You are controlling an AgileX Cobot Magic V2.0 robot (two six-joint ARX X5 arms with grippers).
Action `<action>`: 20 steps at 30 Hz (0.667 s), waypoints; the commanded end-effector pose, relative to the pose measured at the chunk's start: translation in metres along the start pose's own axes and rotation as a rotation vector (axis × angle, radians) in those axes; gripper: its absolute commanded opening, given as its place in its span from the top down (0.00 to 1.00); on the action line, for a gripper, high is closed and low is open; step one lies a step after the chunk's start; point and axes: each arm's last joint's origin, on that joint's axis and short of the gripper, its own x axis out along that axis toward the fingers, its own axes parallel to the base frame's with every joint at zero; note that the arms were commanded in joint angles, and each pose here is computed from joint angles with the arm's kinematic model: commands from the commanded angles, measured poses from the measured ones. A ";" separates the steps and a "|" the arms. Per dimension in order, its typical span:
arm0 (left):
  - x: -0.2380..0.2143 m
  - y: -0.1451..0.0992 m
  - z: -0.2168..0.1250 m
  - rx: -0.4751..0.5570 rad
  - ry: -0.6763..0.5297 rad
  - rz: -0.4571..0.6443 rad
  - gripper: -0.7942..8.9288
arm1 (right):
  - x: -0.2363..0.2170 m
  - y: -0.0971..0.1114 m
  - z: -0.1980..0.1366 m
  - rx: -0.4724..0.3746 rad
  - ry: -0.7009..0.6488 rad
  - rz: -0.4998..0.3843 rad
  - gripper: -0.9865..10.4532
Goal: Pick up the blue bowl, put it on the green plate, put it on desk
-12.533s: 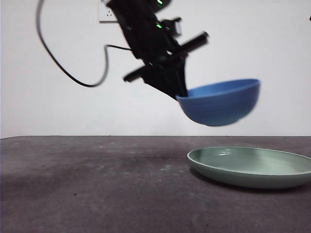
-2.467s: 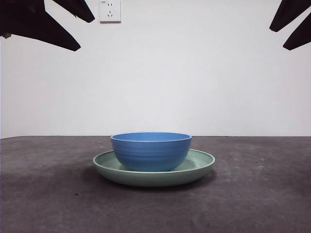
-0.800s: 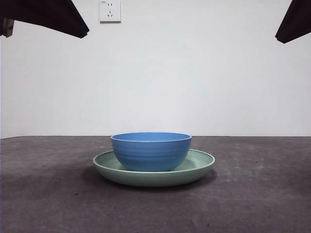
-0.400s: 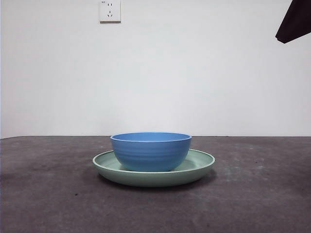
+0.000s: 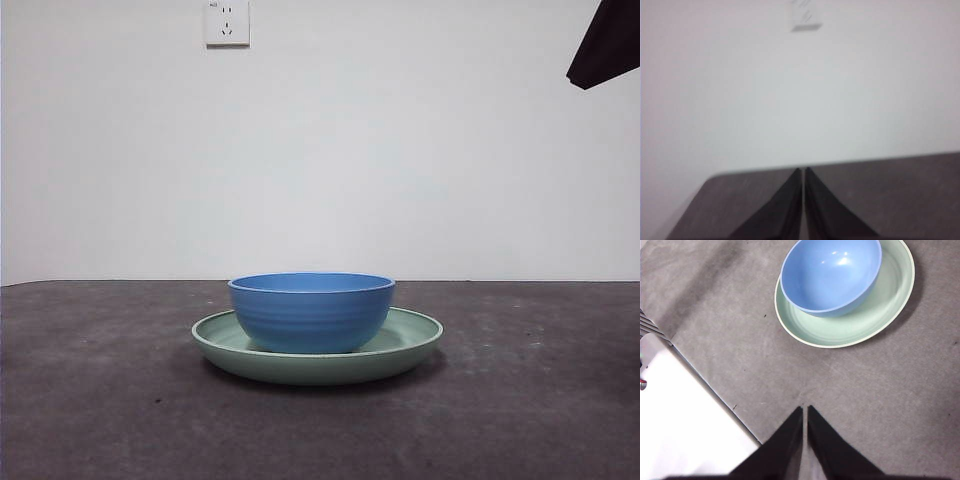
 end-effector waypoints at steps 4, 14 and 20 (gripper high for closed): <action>-0.008 0.000 -0.053 0.003 0.065 0.042 0.91 | -0.002 0.002 0.005 -0.025 -0.017 0.007 0.91; -0.013 -0.004 -0.112 -0.010 0.151 0.040 0.91 | -0.002 0.002 0.005 -0.026 -0.017 0.007 0.91; -0.015 -0.005 -0.128 -0.015 0.224 0.036 0.91 | -0.002 0.002 0.005 -0.025 -0.017 0.007 0.91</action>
